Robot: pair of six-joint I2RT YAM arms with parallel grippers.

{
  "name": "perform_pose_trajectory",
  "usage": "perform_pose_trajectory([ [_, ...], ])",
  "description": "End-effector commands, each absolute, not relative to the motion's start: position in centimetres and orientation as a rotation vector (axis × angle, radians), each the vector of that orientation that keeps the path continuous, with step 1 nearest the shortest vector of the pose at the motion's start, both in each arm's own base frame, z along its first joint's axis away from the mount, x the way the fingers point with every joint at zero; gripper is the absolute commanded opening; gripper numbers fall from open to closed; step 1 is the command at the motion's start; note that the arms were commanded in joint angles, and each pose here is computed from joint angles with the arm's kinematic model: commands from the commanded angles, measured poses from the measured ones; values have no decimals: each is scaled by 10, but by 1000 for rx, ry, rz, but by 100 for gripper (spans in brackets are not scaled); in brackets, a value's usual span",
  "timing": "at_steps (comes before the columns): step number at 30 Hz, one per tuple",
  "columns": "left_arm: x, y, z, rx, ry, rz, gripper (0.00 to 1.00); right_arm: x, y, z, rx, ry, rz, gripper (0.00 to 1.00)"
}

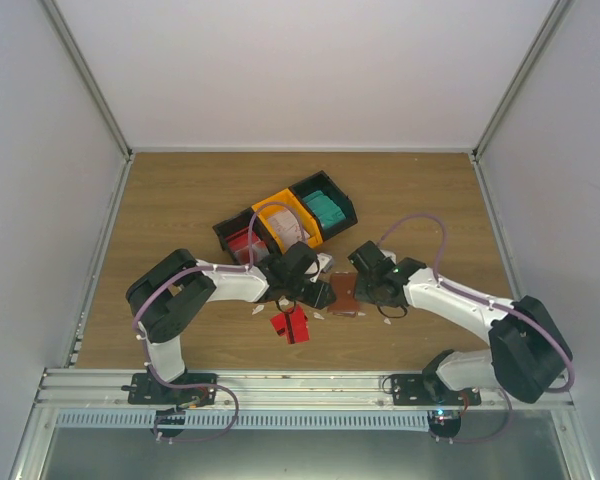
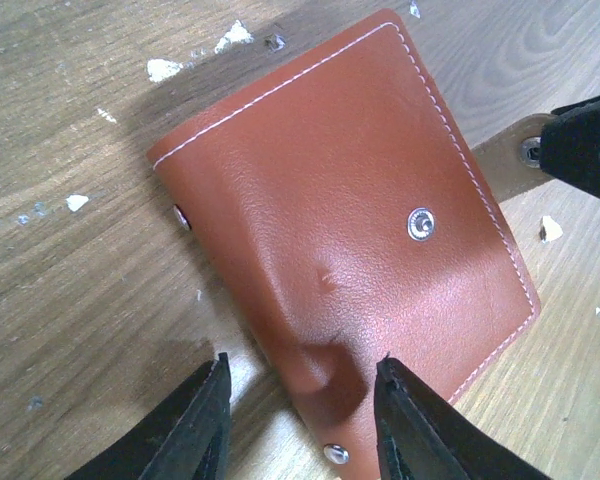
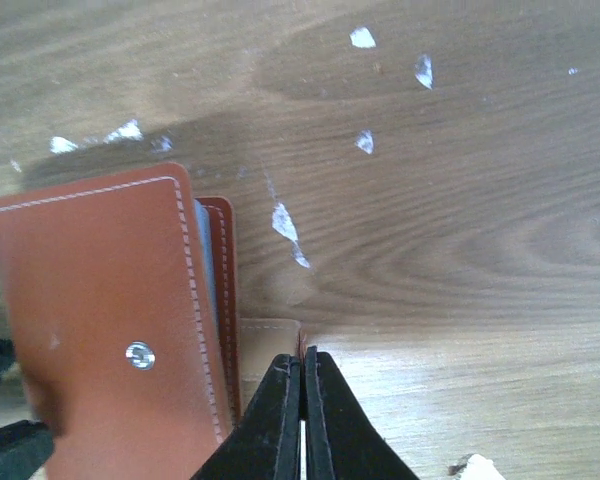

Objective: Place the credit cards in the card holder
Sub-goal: Close the card holder at the center of the board.

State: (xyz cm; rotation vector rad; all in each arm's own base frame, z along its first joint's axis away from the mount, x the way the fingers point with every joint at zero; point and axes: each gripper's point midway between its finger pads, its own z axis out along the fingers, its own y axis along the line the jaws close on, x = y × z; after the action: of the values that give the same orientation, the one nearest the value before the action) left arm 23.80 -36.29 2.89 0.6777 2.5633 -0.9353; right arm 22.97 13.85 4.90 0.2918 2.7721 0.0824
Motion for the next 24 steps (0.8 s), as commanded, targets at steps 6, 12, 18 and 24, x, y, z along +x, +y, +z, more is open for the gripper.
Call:
perform_pose_trajectory([
  [6, 222, -347, 7, 622, 2677, -897, 51, 252, 170, 82, -23, 2600, 305, 0],
  [12, 231, -349, 7, 574, 2659, -899, 47, 252, 187, 83, -203, 2582, 380, 0],
  [18, 235, -343, 0, 538, 2666, -869, 39, 246, 202, 74, -314, 2605, 463, 1],
  [24, 235, -339, -1, 520, 2669, -859, 35, 243, 203, 60, -361, 2657, 447, 0],
])
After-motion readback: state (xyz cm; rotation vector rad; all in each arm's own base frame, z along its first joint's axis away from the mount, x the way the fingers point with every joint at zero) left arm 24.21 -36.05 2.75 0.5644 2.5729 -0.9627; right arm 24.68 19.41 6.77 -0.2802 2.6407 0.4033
